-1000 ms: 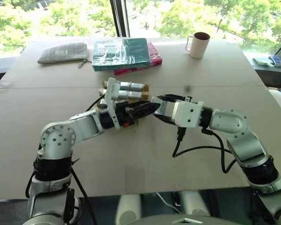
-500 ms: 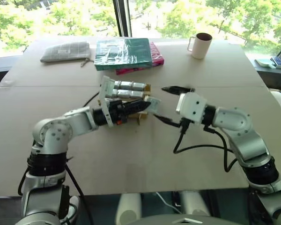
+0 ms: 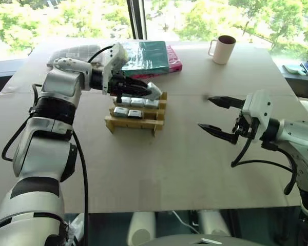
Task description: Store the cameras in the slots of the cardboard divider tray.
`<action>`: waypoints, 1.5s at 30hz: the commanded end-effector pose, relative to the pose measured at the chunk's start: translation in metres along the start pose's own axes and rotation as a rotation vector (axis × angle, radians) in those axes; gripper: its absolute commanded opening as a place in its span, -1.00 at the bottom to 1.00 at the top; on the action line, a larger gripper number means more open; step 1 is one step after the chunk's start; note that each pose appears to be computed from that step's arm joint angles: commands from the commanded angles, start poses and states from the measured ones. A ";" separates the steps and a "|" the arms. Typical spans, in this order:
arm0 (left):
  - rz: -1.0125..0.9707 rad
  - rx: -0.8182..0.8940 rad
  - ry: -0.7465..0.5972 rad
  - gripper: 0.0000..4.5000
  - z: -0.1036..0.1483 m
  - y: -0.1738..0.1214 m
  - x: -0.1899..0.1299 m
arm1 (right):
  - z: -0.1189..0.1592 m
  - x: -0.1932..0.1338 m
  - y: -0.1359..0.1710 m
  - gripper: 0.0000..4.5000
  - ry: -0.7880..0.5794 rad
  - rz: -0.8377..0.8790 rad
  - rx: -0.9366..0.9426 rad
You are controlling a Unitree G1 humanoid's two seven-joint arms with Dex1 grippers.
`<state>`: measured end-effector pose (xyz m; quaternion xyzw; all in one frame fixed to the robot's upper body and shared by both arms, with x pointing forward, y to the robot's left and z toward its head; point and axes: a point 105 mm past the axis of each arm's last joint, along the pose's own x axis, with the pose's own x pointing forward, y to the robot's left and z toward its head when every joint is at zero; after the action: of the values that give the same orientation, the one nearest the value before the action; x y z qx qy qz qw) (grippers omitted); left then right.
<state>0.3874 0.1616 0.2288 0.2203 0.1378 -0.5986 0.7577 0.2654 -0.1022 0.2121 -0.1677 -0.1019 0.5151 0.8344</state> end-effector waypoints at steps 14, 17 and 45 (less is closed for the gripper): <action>-0.092 0.154 0.196 -0.68 -0.024 -0.002 0.012 | 0.003 0.000 0.021 0.70 -0.029 -0.043 -0.028; -0.090 0.166 0.194 -0.68 -0.021 -0.001 0.012 | 0.005 0.000 0.021 0.70 -0.031 -0.044 -0.029; 0.054 -0.062 -0.364 0.68 0.064 0.013 -0.042 | 0.004 -0.001 0.020 0.71 -0.007 -0.056 -0.009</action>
<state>0.3906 0.1620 0.2814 0.1294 0.0542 -0.6066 0.7826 0.2522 -0.0919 0.1994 -0.1590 -0.0948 0.4957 0.8485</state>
